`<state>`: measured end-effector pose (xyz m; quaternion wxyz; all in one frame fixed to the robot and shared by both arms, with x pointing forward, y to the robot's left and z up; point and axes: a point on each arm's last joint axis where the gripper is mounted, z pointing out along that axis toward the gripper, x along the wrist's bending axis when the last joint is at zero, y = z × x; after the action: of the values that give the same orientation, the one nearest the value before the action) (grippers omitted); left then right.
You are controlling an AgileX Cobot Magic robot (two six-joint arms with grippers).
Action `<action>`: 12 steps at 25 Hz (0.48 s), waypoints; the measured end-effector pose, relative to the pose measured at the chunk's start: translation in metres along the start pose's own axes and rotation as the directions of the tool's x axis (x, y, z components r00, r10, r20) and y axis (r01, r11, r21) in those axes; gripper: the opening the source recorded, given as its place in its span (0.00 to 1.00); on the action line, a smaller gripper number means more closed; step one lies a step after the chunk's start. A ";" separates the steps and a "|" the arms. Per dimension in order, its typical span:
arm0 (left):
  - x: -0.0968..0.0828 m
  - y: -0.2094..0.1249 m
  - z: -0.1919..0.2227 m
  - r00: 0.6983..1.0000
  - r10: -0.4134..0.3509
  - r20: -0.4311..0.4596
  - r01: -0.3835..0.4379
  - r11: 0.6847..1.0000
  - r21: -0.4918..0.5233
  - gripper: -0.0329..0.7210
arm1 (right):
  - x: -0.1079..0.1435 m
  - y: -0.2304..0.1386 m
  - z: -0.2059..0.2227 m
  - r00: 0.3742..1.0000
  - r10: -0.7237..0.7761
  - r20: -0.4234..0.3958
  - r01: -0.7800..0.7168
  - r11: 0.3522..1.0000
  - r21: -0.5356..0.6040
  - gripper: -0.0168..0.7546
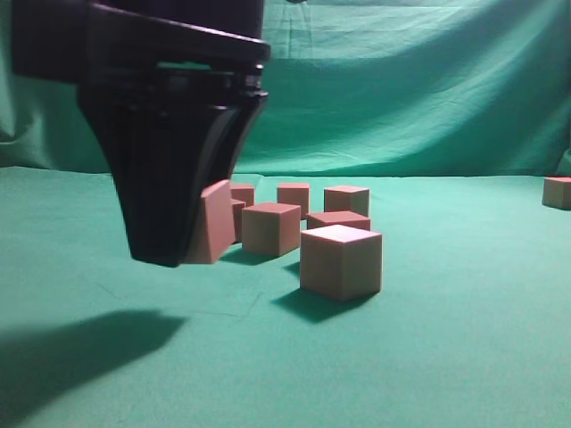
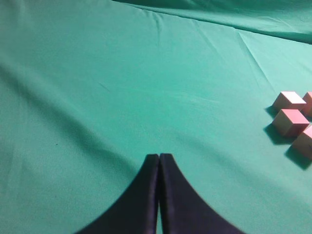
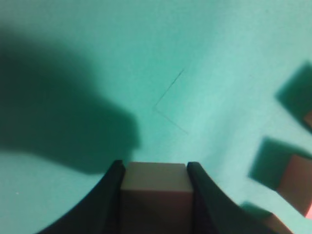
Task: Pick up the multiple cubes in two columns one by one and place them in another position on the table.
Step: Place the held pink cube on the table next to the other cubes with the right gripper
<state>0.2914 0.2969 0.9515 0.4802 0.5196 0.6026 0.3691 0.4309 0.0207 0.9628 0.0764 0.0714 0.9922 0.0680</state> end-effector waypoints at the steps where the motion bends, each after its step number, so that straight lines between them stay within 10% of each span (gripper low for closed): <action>1: 0.000 0.000 0.000 1.000 0.000 0.000 0.000 1.000 0.000 0.04 | 0.000 0.000 0.000 1.000 -0.004 0.004 0.004 1.000 -0.001 0.36; 12: 0.000 0.000 0.000 1.000 0.000 0.000 0.000 1.000 0.000 0.04 | -0.002 -0.002 0.007 0.999 -0.034 0.022 0.033 0.999 0.039 0.36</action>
<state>0.2914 0.2969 0.9515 0.4802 0.5196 0.6026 0.3691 0.4337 0.0195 0.9559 0.0876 0.0568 0.9934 0.0468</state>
